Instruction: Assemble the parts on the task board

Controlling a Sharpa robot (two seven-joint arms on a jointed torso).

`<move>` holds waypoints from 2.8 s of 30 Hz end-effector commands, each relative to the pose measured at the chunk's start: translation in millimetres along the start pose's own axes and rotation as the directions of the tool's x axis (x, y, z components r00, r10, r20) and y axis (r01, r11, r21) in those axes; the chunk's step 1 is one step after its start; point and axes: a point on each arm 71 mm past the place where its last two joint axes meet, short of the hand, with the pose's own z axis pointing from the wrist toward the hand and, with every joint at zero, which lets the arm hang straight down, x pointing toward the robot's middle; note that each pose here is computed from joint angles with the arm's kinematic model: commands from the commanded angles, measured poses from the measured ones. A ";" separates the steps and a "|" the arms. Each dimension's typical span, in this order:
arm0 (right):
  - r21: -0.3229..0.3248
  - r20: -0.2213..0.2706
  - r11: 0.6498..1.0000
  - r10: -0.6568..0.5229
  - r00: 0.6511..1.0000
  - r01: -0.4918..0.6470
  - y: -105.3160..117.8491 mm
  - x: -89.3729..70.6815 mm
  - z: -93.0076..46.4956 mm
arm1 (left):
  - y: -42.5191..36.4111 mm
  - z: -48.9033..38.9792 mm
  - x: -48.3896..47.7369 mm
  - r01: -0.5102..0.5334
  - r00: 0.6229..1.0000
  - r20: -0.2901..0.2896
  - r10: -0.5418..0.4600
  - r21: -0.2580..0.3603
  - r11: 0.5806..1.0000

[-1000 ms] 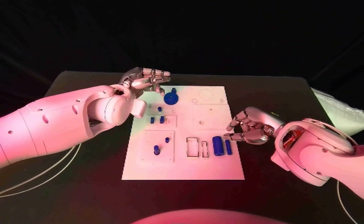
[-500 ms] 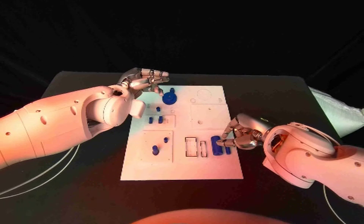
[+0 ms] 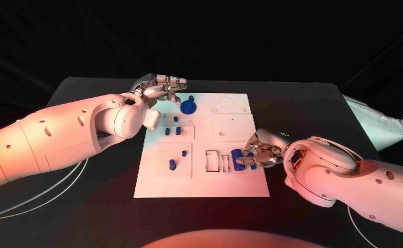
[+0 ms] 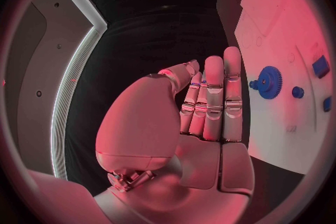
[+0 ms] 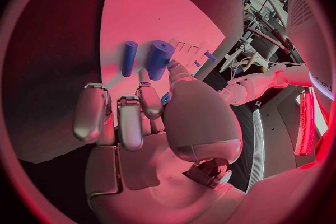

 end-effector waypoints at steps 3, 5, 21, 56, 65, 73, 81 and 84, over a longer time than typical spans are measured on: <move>0.013 -0.028 0.999 -0.035 0.999 0.036 1.2 7.6 4.0 | -0.8 0.0 2.0 0.001 1.000 -0.016 -0.001 0.009 1.000; 0.013 -0.029 0.999 -0.035 0.999 0.035 1.8 10.1 5.6 | -0.6 -0.1 2.1 0.001 1.000 -0.017 -0.001 0.008 1.000; 0.033 0.000 0.999 -0.025 1.000 0.025 -1.2 13.9 11.4 | 0.4 -0.4 1.9 0.002 1.000 -0.018 -0.002 0.006 1.000; -0.090 -0.079 0.989 0.107 0.991 -0.114 42.8 31.3 7.4 | 1.2 -0.3 3.4 0.004 1.000 -0.024 -0.003 0.005 1.000; -0.088 -0.068 0.990 0.100 0.993 -0.106 45.5 32.1 11.6 | 1.2 -0.4 3.9 0.004 1.000 -0.025 -0.004 0.004 1.000; -0.106 -0.046 0.988 0.104 0.994 -0.108 49.7 31.7 14.4 | 1.3 -0.5 3.2 0.004 1.000 -0.023 -0.003 0.004 1.000; -0.130 -0.009 0.987 0.091 0.996 -0.092 51.1 28.9 13.1 | 1.3 -0.6 3.0 0.004 1.000 -0.024 -0.004 0.003 1.000; -0.147 -0.017 0.986 0.081 0.997 -0.083 51.7 29.2 11.8 | 1.3 -0.7 2.7 0.003 1.000 -0.023 -0.003 0.003 1.000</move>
